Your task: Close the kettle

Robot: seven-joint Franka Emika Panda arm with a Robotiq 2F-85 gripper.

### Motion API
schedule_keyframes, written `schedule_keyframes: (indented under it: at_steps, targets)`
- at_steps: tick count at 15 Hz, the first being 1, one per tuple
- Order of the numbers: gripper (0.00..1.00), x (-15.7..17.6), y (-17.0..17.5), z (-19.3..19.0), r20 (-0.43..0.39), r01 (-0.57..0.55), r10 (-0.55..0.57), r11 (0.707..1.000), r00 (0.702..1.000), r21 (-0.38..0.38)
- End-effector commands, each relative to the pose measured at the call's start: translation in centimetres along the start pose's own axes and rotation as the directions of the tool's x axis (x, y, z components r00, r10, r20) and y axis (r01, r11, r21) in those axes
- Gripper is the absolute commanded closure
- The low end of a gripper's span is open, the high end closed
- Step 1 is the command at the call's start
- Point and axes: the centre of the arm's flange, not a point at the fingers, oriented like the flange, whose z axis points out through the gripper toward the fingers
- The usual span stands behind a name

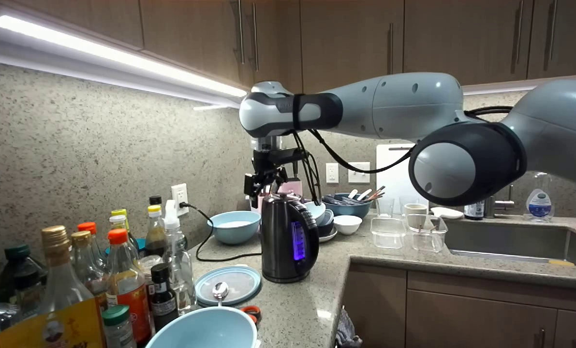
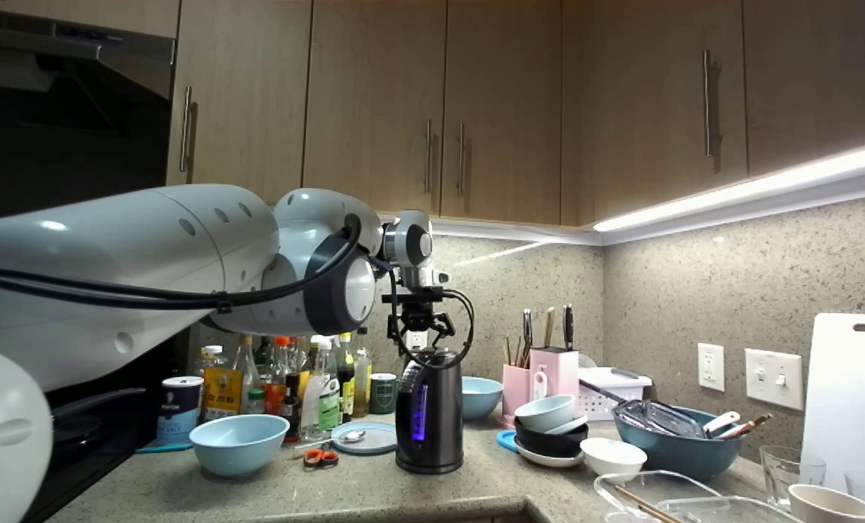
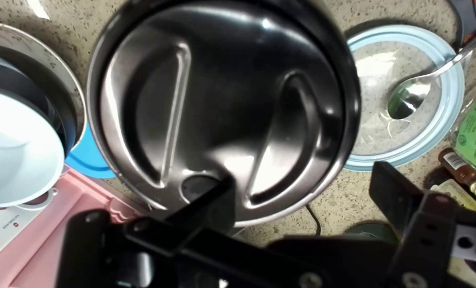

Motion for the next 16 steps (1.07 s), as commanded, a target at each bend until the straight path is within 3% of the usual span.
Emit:
schedule_keyframes:
  at_steps: [1,6,16]
  targets:
    - [0.00,7.4,1.7,0.1,0.005,0.024,-0.024,1.000,1.000,-0.020]
    - [0.00,7.0,3.8,0.7,0.030,0.002,0.001,0.996,1.000,-0.089]
    - [0.00,7.2,2.4,1.8,0.031,0.012,-0.010,0.997,0.999,-0.070]
